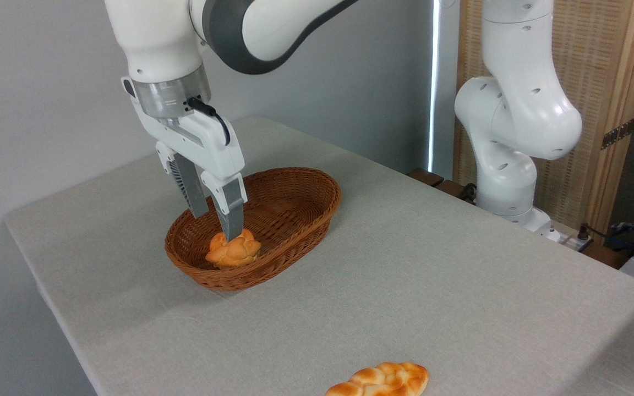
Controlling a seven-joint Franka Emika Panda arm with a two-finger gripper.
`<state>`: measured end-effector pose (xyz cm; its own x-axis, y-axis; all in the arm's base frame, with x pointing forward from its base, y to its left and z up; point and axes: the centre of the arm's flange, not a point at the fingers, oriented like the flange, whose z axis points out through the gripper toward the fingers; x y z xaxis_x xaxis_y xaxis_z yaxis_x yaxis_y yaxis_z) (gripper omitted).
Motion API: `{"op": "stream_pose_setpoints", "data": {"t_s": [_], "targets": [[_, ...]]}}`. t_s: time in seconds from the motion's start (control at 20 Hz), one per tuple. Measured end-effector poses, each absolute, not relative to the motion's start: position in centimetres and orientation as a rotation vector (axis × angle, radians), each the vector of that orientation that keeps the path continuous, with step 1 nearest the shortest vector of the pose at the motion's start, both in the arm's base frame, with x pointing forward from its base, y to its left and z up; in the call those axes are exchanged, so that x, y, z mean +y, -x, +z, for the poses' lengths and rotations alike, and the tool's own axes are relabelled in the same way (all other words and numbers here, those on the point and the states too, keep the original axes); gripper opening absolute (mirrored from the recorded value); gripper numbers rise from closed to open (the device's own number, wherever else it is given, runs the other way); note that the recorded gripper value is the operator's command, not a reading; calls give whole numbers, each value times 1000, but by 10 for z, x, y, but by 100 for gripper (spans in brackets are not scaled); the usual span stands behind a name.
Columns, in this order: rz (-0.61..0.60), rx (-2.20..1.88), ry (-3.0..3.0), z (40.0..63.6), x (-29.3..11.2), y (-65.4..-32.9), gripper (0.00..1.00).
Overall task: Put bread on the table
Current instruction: 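Lower the open gripper into the basket around the bread roll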
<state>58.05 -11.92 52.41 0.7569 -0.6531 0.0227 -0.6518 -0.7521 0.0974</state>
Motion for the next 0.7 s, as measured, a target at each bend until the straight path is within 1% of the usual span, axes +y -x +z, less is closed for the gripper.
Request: {"op": "stream_pose_setpoints", "data": {"t_s": [0.3, 0.5, 0.7], "targets": [[-99, -1105, -2819, 488, -141, -578, 100], [-135, -1122, -2806, 474, -150, -579, 100], [-188, -1163, -2795, 455, -164, -579, 100]]}}
